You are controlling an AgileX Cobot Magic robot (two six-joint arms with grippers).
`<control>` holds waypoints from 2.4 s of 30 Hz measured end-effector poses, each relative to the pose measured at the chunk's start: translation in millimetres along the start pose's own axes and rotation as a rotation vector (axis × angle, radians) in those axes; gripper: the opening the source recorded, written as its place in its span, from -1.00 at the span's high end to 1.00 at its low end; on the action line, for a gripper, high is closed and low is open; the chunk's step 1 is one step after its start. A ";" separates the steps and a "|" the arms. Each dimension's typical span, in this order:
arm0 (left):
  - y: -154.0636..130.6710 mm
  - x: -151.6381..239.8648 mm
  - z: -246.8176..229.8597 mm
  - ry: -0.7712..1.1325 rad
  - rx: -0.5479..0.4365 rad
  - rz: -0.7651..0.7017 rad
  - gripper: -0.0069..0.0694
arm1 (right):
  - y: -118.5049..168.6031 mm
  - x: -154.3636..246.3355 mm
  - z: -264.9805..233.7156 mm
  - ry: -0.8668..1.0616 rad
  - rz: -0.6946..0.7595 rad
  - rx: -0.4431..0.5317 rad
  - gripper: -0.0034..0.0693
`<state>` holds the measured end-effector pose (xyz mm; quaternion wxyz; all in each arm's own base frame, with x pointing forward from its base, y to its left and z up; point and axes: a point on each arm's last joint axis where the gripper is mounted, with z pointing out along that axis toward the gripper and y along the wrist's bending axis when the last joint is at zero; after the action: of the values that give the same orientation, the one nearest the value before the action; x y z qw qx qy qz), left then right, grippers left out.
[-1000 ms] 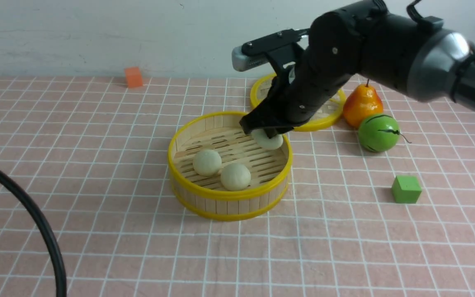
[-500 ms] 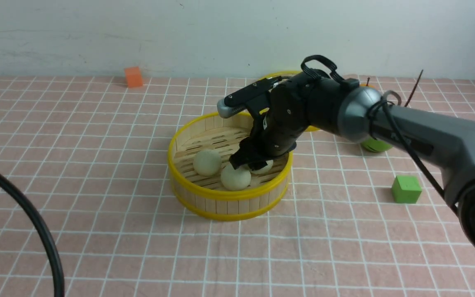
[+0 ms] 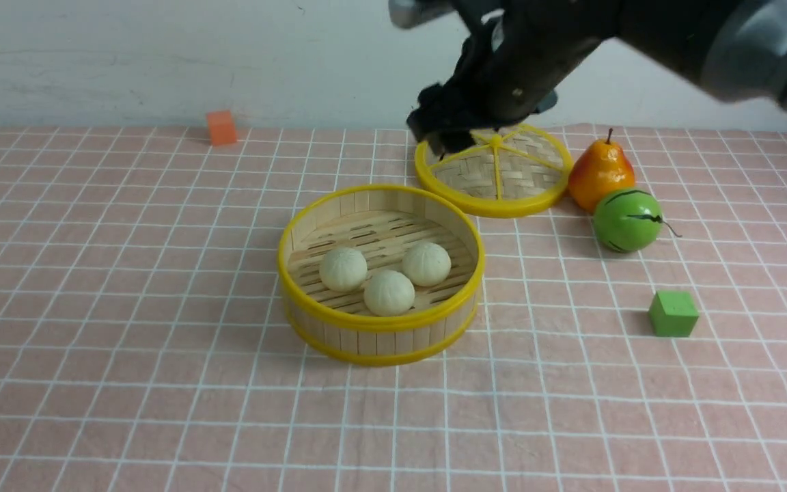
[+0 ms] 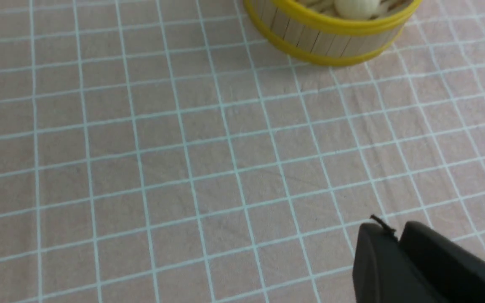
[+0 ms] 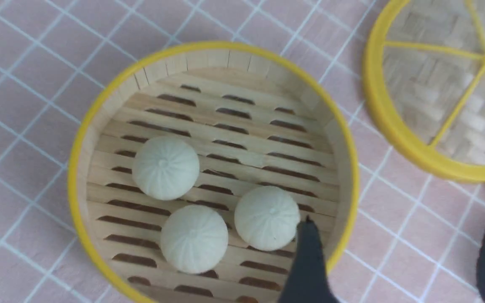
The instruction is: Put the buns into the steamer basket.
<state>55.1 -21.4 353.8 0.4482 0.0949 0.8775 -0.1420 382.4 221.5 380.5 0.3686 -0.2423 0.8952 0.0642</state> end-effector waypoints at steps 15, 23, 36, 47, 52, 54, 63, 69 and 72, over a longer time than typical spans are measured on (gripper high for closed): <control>17.1 67.8 19.7 -0.246 0.066 0.029 0.60 | 5.5 23.8 -178.5 -0.094 -0.133 -0.189 0.96; 18.4 72.7 23.3 -0.208 0.053 0.031 0.58 | 2.8 98.0 -256.9 -0.369 -0.092 -0.190 0.96; 18.5 72.8 23.3 -0.206 0.052 0.031 0.58 | 1.3 191.0 -268.0 -0.541 -0.054 -0.163 0.94; 18.6 72.9 23.3 -0.206 0.050 0.032 0.58 | 4.6 226.7 -227.5 -0.395 -0.053 -0.168 0.92; 18.7 72.9 23.3 -0.205 0.049 0.033 0.55 | 4.1 230.3 -222.0 -0.393 -0.044 -0.159 0.93; 18.7 72.9 23.3 -0.205 0.049 0.033 0.55 | 1.5 236.3 -218.6 -0.424 -0.036 -0.125 0.96; 18.7 72.9 23.3 -0.205 0.049 0.033 0.53 | -20.8 319.2 -195.9 -0.507 0.194 0.133 0.96; 18.7 72.9 23.3 -0.205 0.049 0.033 0.51 | -23.2 378.9 -177.7 -0.552 0.331 0.319 0.96; 18.8 73.1 23.4 -0.204 0.049 0.033 0.50 | -22.2 407.4 -153.8 -0.553 0.376 0.373 0.96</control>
<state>36.0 -8.7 278.2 0.5349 0.1051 0.8220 -0.1649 47.5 -0.4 211.1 0.6156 0.0240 0.7871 0.0297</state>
